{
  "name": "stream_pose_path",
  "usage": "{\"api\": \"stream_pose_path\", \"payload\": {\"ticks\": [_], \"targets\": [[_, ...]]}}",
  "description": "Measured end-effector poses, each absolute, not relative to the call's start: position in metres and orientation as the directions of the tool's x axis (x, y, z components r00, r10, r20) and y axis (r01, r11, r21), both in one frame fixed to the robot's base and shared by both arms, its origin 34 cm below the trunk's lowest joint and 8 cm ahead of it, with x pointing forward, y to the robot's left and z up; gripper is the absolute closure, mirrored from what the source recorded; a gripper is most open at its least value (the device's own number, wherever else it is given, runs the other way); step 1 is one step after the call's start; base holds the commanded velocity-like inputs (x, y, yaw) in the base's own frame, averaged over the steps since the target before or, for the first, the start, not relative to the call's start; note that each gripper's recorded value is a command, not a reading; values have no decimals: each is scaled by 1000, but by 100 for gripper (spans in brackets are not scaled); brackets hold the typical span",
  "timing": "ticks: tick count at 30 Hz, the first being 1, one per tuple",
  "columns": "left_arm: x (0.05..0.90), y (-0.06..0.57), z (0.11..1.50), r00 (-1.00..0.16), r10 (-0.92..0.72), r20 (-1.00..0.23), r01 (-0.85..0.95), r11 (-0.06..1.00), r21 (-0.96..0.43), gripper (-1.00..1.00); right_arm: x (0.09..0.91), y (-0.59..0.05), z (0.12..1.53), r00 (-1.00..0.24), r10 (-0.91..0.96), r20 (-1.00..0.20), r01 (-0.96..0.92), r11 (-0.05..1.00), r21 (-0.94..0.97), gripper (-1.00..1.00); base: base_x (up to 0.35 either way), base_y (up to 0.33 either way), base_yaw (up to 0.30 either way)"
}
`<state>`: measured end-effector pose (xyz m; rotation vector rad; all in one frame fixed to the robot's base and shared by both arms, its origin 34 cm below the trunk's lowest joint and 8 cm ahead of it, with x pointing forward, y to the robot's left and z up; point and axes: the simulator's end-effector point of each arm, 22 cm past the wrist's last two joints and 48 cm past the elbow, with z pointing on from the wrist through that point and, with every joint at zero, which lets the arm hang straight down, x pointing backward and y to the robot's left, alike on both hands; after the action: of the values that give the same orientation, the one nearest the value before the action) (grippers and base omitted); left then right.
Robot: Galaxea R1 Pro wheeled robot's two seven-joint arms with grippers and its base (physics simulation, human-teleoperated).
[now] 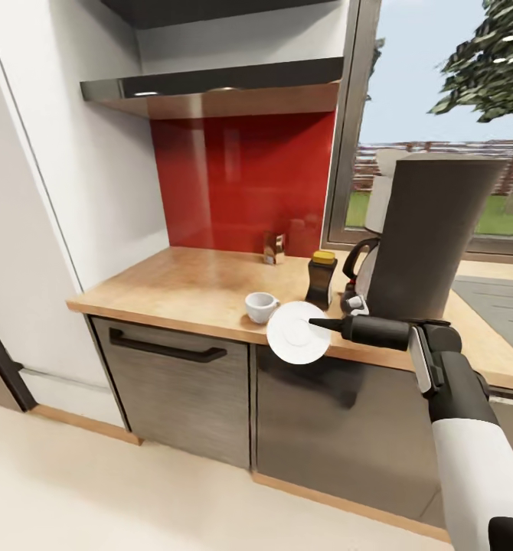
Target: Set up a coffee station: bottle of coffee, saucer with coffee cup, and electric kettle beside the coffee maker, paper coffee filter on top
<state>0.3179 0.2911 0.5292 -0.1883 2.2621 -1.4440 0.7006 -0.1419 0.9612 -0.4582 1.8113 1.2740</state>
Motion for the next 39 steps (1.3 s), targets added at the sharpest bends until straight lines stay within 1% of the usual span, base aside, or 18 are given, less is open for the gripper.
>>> {"api": "stream_pose_path", "payload": {"ticks": [6, 13, 23, 28, 39], "targets": [[318, 291, 529, -891, -346, -295, 122, 443, -888, -100, 701, -142, 961, -571, 169, -804, -699, 413, 583, 100, 13, 76, -273], [318, 292, 529, -891, -346, -296, 122, 444, -888, -100, 701, -142, 961, -571, 169, -803, -699, 413, 584, 100, 1, 269, -276], [318, 292, 529, -890, -346, -297, 123, 444, -888, -100, 701, -142, 961, -570, 170, -804, -699, 413, 584, 100, 0, 307, -66], [318, 292, 529, -890, -345, -297, 123, 444, -887, -100, 701, -142, 961, -571, 169, -803, -699, 413, 584, 100, 0, 286, -215], [318, 292, 529, -891, -346, -295, 122, 445, -887, -100, 701, -142, 961, -572, 169, -803, -698, 413, 585, 100, 0, 46, -282]]}}
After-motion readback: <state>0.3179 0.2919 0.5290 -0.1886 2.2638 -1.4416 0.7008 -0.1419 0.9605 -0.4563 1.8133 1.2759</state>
